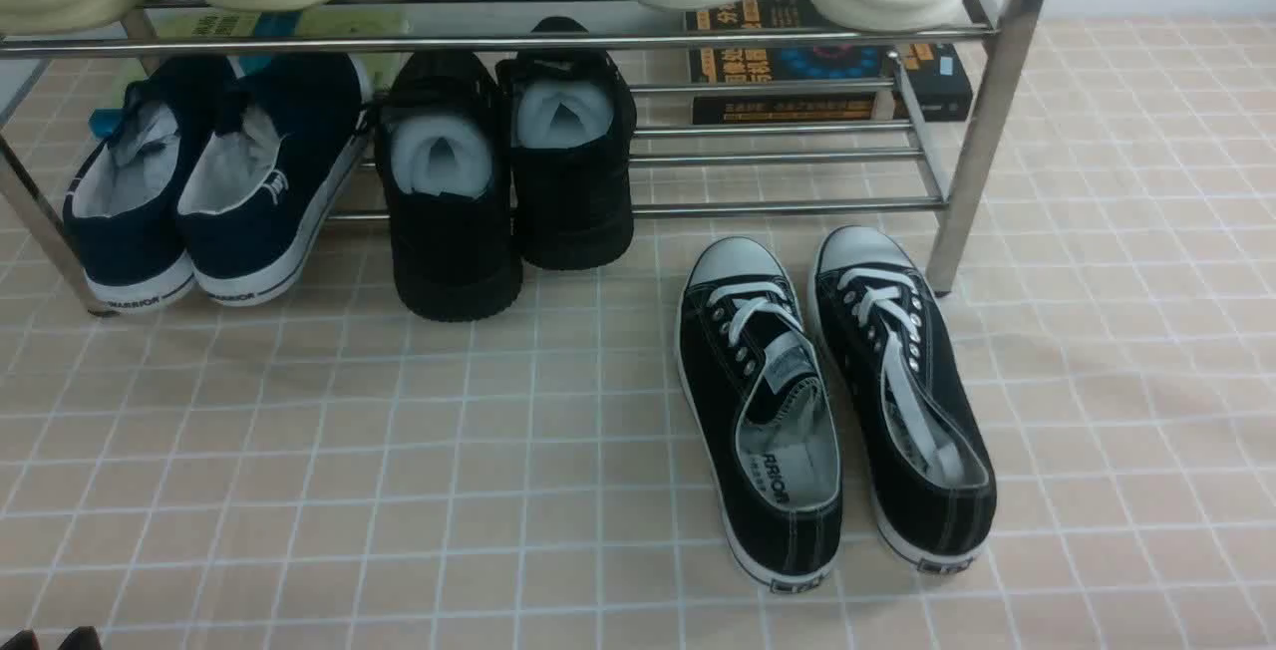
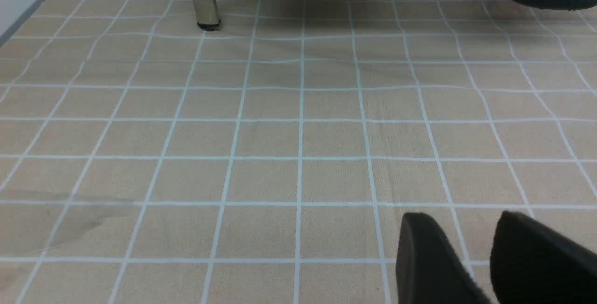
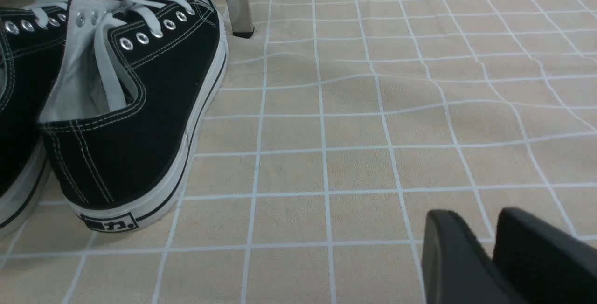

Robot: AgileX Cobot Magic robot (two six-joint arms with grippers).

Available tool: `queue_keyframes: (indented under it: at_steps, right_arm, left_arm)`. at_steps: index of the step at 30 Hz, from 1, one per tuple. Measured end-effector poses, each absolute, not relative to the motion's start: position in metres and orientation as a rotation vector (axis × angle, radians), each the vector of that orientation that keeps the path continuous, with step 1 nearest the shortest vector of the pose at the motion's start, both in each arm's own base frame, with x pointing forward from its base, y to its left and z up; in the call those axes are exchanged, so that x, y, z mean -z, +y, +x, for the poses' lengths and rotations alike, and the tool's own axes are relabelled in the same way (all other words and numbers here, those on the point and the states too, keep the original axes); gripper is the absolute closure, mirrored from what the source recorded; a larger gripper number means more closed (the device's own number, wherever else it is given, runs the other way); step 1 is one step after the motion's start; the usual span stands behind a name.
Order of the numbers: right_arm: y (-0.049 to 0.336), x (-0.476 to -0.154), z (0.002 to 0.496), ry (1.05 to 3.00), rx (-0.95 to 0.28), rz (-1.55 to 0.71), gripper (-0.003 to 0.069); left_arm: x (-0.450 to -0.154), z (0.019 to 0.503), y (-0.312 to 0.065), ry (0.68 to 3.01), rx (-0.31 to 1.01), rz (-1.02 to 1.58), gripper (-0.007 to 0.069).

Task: Take the shoes off the shelf from the light coffee tablecloth by hand.
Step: 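Grasp a shoe standing on the lower shelf of the shoe rack with the left gripper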

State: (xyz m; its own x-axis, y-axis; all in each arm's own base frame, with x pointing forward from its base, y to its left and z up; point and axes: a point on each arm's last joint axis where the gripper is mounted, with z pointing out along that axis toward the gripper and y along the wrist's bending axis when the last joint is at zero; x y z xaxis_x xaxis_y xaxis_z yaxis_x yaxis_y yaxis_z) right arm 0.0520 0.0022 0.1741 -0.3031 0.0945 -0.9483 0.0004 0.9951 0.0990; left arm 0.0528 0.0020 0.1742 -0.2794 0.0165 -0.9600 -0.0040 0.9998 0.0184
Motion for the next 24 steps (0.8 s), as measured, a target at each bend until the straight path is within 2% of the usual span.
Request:
queue_keyframes:
  at_steps: [24]
  right_arm:
    - [0.0022,-0.1741,0.052,1.877,-0.091,0.066,0.0456]
  left_arm:
    - [-0.1744,0.0529,0.002,1.852,-0.008,-0.005,0.0383]
